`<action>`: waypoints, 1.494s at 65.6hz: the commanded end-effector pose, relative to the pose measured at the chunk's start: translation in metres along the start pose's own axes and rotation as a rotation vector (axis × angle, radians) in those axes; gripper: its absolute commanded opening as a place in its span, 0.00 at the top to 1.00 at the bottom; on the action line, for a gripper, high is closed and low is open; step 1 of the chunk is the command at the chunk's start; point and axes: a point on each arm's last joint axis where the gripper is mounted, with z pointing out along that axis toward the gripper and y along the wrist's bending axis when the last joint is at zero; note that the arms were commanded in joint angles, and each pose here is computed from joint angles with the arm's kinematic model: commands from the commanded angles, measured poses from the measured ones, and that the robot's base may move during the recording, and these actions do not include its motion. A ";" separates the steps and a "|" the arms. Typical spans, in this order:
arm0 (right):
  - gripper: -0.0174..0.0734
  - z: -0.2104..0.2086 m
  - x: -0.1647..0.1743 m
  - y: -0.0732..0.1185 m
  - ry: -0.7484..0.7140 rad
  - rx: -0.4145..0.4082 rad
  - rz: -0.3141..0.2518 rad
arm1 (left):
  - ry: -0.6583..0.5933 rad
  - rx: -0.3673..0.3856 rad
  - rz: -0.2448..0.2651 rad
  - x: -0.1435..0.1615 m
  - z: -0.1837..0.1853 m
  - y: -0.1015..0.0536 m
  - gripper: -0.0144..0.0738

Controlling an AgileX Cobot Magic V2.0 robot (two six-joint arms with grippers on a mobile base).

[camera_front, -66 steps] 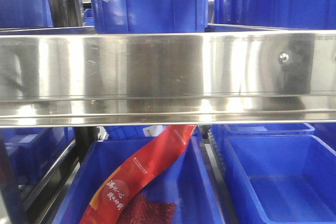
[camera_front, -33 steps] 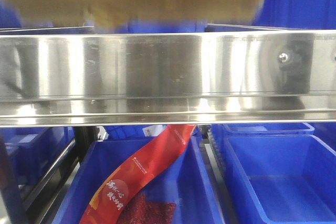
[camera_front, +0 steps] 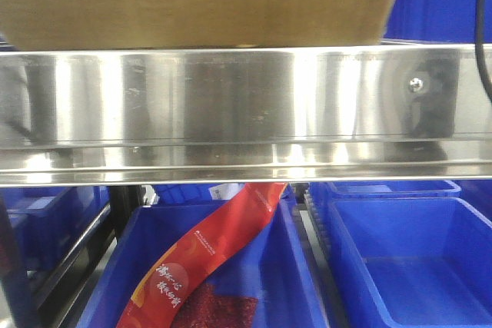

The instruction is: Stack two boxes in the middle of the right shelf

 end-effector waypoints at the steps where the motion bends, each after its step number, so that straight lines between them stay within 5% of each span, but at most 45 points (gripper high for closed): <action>1: 0.46 -0.004 -0.006 0.003 -0.051 -0.042 0.007 | -0.045 0.032 -0.003 -0.005 -0.004 -0.002 0.37; 8: 0.34 -0.005 -0.007 0.003 -0.059 -0.041 0.003 | -0.055 0.037 -0.004 -0.006 -0.004 -0.003 0.36; 25: 0.34 -0.028 -0.012 -0.007 -0.092 -0.043 0.018 | -0.088 0.045 -0.020 -0.009 -0.020 0.005 0.36; 32: 0.35 -0.040 -0.014 -0.012 -0.107 -0.045 -0.025 | -0.108 0.052 -0.017 -0.010 -0.031 0.010 0.36; 41: 0.57 -0.050 -0.014 -0.018 -0.102 -0.031 -0.073 | -0.123 0.073 0.021 -0.011 -0.042 0.014 0.49; 51: 0.99 -0.060 -0.014 -0.023 -0.109 -0.027 -0.091 | -0.089 0.164 0.066 -0.005 -0.051 0.010 0.91; 61: 0.99 -0.064 -0.012 -0.029 -0.173 -0.060 -0.152 | -0.126 0.248 0.085 0.006 -0.050 0.005 0.96; 80: 0.99 -0.078 0.021 -0.072 -0.342 -0.146 -0.116 | -0.326 0.364 0.103 0.068 -0.064 0.022 0.96; 92: 0.99 -0.092 0.065 -0.102 -0.460 -0.192 -0.097 | -0.449 0.405 -0.078 0.112 -0.075 0.052 0.96; 98: 0.99 -0.103 0.093 -0.115 -0.485 -0.196 -0.095 | -0.511 0.379 -0.120 0.135 -0.082 0.070 0.96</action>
